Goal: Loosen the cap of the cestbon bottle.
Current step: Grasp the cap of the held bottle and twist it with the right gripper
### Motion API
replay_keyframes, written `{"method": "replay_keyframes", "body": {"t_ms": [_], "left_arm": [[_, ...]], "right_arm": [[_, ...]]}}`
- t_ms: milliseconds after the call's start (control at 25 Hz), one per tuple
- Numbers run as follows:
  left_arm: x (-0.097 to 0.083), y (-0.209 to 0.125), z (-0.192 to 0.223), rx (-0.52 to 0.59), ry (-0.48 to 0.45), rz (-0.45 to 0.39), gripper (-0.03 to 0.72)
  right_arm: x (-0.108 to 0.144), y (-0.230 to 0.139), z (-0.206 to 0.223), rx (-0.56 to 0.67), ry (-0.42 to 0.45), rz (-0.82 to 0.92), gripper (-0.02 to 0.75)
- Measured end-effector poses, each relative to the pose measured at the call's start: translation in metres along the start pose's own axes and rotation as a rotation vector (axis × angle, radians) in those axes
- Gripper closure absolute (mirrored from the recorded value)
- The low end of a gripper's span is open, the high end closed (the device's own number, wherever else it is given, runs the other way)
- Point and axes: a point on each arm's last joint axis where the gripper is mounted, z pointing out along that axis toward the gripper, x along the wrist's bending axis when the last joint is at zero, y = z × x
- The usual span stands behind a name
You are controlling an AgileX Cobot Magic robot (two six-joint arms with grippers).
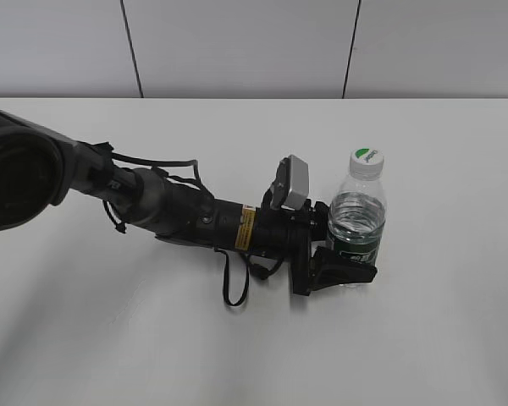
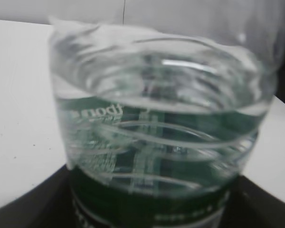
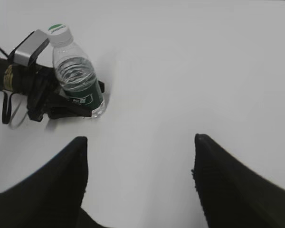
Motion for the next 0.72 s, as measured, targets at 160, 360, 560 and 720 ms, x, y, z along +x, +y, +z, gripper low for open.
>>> {"method": "replay_keyframes", "body": {"t_ms": [160, 360, 560, 720], "left_arm": [[0.000, 0.000, 0.000, 0.000, 0.000, 0.000, 0.152], [0.000, 0.000, 0.000, -0.001, -0.001, 0.000, 0.152], [0.000, 0.000, 0.000, -0.001, -0.001, 0.000, 0.152], [0.000, 0.000, 0.000, -0.002, -0.002, 0.000, 0.152]], "right_arm": [[0.004, 0.011, 0.013, 0.039, 0.112, -0.040, 0.211], [0.008, 0.022, 0.037, 0.129, 0.238, 0.012, 0.211], [0.010, 0.032, 0.066, 0.216, 0.344, 0.058, 0.211], [0.012, 0.044, 0.085, 0.265, 0.434, 0.023, 0.211]]}}
